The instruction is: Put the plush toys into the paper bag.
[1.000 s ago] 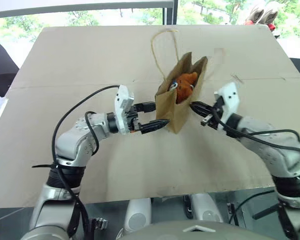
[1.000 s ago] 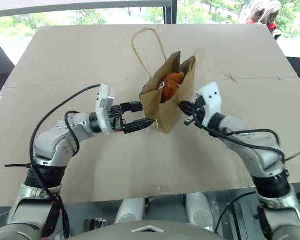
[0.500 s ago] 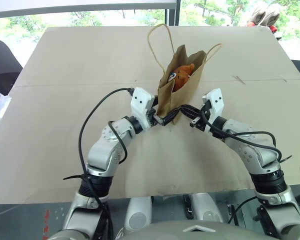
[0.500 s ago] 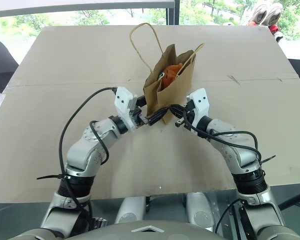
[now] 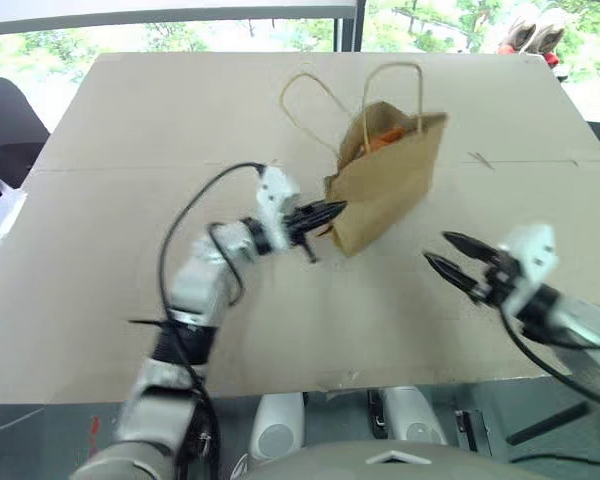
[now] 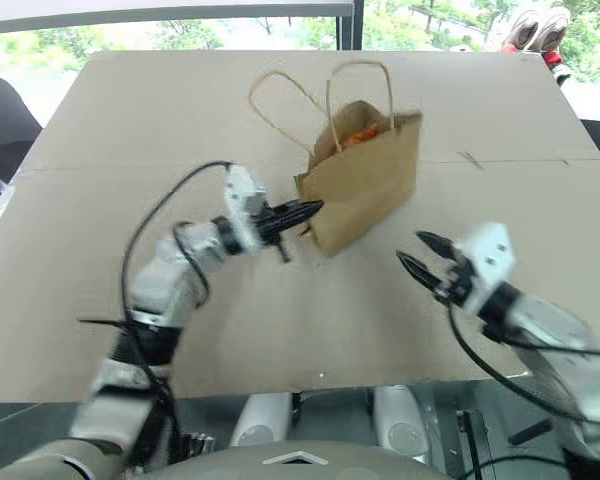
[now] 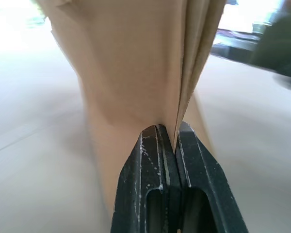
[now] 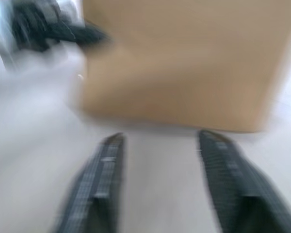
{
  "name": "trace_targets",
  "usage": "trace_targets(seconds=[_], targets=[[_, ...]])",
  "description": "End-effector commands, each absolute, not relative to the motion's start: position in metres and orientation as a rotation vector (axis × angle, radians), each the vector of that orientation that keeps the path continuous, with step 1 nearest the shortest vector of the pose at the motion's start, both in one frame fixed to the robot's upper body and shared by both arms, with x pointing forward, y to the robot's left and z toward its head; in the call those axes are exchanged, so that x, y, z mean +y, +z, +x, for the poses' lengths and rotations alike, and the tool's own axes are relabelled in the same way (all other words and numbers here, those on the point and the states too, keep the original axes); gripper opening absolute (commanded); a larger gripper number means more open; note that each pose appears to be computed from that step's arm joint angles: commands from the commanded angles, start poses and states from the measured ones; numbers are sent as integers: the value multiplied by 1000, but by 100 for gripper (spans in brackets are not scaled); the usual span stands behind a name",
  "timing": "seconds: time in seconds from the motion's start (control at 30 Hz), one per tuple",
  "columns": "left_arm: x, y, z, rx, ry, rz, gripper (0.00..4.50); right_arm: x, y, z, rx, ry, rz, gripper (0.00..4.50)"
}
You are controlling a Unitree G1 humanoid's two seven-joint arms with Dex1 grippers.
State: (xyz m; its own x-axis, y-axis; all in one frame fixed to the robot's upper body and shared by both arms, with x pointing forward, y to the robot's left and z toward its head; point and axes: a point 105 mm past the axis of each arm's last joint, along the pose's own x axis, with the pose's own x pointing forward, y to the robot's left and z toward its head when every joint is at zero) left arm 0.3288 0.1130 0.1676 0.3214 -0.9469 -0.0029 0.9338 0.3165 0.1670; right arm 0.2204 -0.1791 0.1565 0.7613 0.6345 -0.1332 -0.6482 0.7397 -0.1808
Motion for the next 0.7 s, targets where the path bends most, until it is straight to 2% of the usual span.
trace_targets(seconds=[0.03,0.07,0.23,0.3,0.47,0.5,0.53,0.57,0.7], targets=[[132,177,325,-155,-1492,358,0,-194,178,188,31,760,-326,419],[138,175,327,-142,-1526,420,0,-198,178,181,46,760,-342,444],[136,161,343,-152,-1552,618,0,-202,178,176,34,743,-389,444],[136,159,349,-151,-1530,591,0,-198,176,180,19,739,-384,444],[143,170,349,-201,-1486,499,185,-192,173,189,-1,745,-373,450],[144,171,348,-204,-1479,483,241,-192,173,190,-4,745,-369,450],[151,175,346,-202,-1442,445,270,-191,173,192,-12,746,-361,450],[158,177,343,-186,-1403,398,318,-191,172,194,-16,748,-347,450],[179,176,321,-93,-1239,243,318,-200,170,197,-10,733,-316,450]])
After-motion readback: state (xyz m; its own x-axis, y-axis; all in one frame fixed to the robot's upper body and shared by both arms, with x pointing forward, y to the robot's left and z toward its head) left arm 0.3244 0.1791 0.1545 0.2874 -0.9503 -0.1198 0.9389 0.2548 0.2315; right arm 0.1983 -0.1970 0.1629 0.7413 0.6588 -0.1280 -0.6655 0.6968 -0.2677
